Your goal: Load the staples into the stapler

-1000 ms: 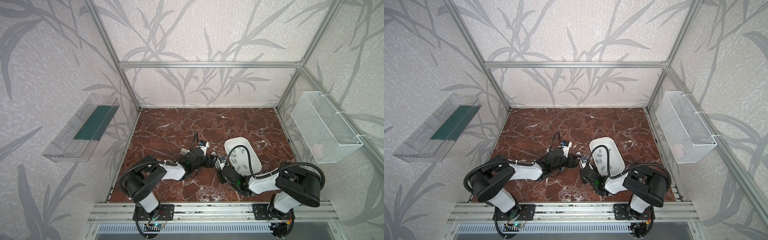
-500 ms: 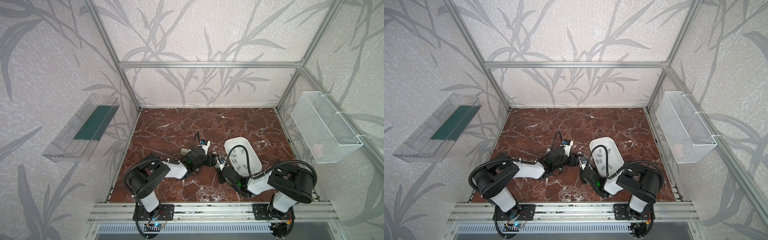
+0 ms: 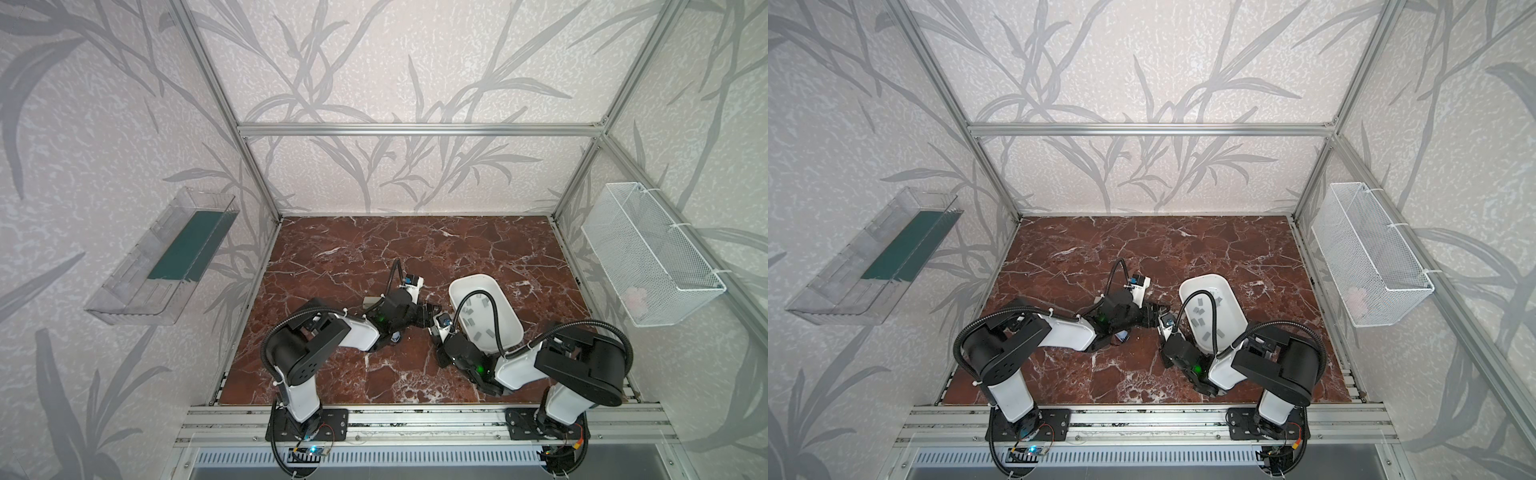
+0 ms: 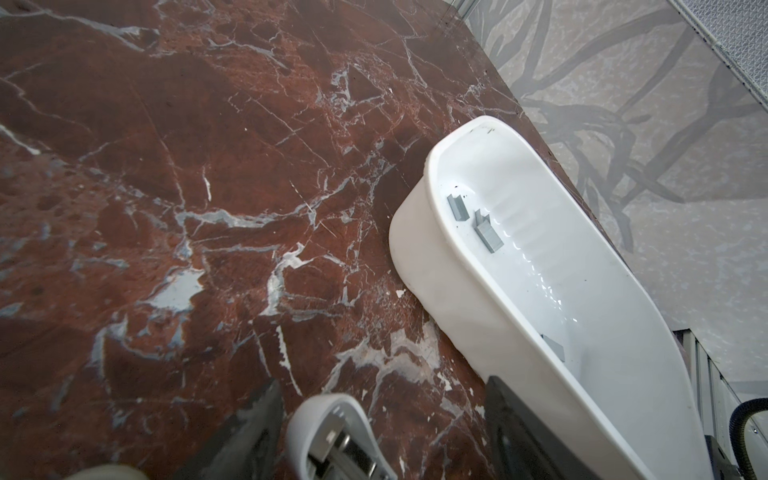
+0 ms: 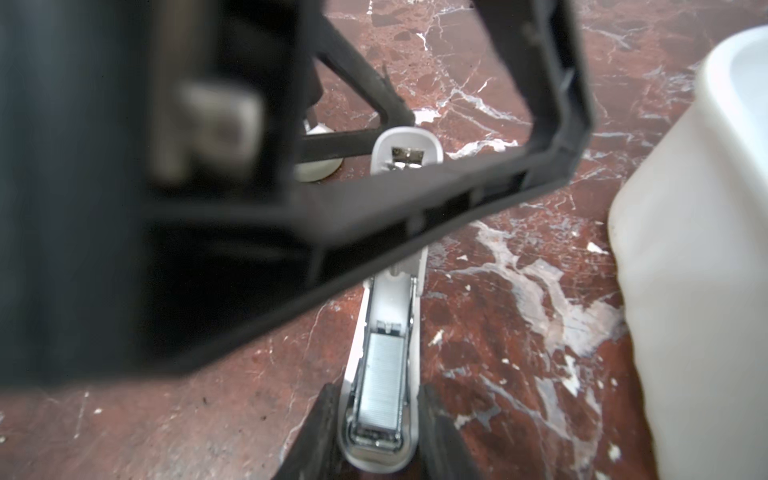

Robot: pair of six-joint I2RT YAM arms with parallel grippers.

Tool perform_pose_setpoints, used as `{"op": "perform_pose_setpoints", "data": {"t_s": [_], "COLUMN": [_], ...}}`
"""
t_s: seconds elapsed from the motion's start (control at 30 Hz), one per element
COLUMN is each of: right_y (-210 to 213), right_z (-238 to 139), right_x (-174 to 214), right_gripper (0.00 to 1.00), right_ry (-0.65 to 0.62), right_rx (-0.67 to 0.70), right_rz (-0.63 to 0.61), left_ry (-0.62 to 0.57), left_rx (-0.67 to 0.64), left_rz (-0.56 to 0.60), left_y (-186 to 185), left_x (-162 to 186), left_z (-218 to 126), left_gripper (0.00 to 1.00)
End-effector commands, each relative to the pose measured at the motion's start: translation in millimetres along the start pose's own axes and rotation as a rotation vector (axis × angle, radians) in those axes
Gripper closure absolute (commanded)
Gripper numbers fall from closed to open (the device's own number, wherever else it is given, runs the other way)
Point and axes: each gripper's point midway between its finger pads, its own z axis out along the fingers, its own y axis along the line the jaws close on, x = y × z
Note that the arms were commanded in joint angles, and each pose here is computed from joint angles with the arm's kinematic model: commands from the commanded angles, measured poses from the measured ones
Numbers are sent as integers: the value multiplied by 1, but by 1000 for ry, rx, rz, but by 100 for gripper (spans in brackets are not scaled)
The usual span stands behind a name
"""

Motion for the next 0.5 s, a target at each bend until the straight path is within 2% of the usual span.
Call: {"op": "perform_pose_setpoints", "data": {"t_s": [0.0, 0.13, 0.3, 0.47], "right_y": [3, 3, 3, 3], "right_z": [-1, 1, 1, 1], "right_x": [16, 15, 14, 11], "right_gripper": [71, 71, 72, 72], "right_ry": [45, 41, 35, 28], "right_rx": [-29, -26, -20, -20], "right_rz": [-18, -16, -14, -12], "left_ry": [15, 5, 13, 35], "left_rx": [34, 82, 133, 144], "left_rz": [-5, 12, 24, 30], "left_y": [-4, -13, -23, -24], "left_x": [1, -1, 3, 13], "left_z": [4, -1, -8, -8], "left_gripper": [24, 34, 58, 67]}}
